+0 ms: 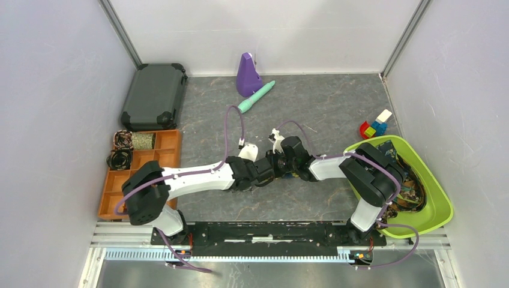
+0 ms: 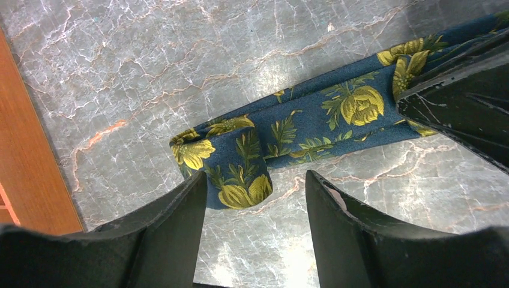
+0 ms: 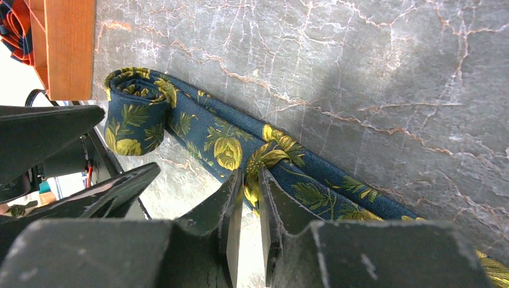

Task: Roll the ties
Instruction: Roll the tie at the center of the board.

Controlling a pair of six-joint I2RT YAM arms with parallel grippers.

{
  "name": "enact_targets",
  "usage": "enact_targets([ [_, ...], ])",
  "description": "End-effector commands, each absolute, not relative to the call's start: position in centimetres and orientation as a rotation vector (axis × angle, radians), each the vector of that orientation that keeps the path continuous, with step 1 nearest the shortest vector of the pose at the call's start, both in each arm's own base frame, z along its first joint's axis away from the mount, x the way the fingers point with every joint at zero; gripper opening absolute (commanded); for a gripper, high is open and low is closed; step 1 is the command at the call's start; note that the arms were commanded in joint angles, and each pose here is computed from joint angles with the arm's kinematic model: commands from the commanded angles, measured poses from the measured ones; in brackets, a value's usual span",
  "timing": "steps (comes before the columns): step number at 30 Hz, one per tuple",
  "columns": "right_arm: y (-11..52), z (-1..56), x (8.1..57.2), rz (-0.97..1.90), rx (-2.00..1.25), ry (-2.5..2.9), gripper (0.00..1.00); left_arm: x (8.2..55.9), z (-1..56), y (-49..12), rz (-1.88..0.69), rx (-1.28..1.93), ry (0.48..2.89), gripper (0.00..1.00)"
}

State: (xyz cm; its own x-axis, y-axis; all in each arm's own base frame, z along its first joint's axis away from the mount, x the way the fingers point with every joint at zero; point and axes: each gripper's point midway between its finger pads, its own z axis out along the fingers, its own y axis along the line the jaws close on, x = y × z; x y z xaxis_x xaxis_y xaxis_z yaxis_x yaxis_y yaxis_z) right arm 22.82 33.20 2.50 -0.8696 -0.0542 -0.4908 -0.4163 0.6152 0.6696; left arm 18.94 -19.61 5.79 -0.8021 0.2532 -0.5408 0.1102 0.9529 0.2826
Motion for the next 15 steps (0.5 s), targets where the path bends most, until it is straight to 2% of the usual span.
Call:
enact_targets([
  [1, 33.2, 2.5, 22.9, 1.139, -0.405, 2.402, 0.23, 19.0, 8.5, -20.3, 0.224, 0.197, 2.487, 0.67],
  [9, 33.7, 3.7, 23.5, 1.129, -0.434, 2.379, 0.25, 18.5, 10.9, -18.7, 0.168, 0.145, 2.47, 0.64],
  [15, 34.2, 5.8, 24.2, 1.12, -0.468, 2.347, 0.4, 18.1, 11.2, -16.3, 0.131, 0.059, 2.482, 0.62],
])
